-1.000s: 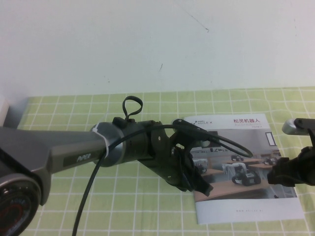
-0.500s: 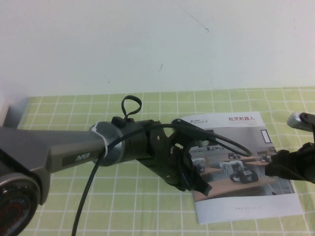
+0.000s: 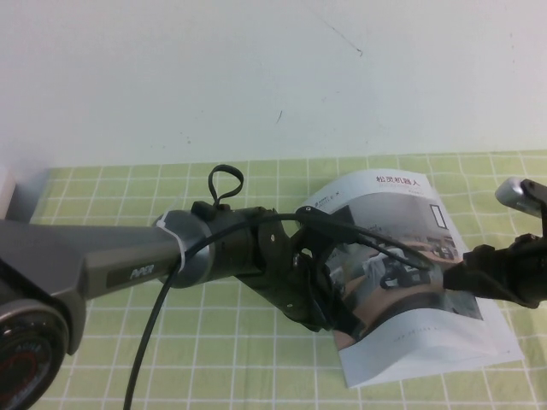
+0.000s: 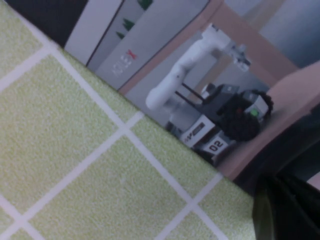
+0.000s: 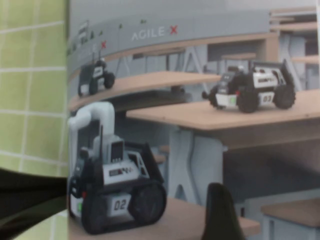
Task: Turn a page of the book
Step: Open the closed book
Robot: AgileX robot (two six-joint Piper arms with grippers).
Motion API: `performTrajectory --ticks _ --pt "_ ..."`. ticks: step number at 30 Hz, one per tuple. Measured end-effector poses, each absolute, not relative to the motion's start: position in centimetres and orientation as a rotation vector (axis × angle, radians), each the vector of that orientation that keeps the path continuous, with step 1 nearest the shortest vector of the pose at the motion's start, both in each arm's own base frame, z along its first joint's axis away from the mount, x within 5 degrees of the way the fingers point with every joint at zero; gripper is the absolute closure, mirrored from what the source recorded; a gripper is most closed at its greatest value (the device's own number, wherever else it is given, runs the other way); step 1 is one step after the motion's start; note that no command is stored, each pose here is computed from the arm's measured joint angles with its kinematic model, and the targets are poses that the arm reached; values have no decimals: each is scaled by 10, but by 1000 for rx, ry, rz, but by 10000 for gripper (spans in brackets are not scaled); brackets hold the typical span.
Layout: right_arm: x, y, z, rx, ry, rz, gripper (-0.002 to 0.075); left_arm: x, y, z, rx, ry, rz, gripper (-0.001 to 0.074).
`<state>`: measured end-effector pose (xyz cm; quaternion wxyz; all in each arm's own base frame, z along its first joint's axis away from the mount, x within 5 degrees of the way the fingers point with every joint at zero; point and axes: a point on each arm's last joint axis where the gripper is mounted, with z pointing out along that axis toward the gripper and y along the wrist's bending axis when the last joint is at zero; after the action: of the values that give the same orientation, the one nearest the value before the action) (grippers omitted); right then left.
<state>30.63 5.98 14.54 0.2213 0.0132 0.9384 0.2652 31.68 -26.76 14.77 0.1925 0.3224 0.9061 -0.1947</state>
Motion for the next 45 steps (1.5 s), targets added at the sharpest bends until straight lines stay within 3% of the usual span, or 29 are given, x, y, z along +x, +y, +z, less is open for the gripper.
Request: performTrajectory --ticks 21,45 --pt "306 82 167 -101 2375 1106 336 314 -264 153 956 2543 -528 739" --pt "304 87 173 -138 2318 1206 336 302 -250 208 978 2473 -455 739"
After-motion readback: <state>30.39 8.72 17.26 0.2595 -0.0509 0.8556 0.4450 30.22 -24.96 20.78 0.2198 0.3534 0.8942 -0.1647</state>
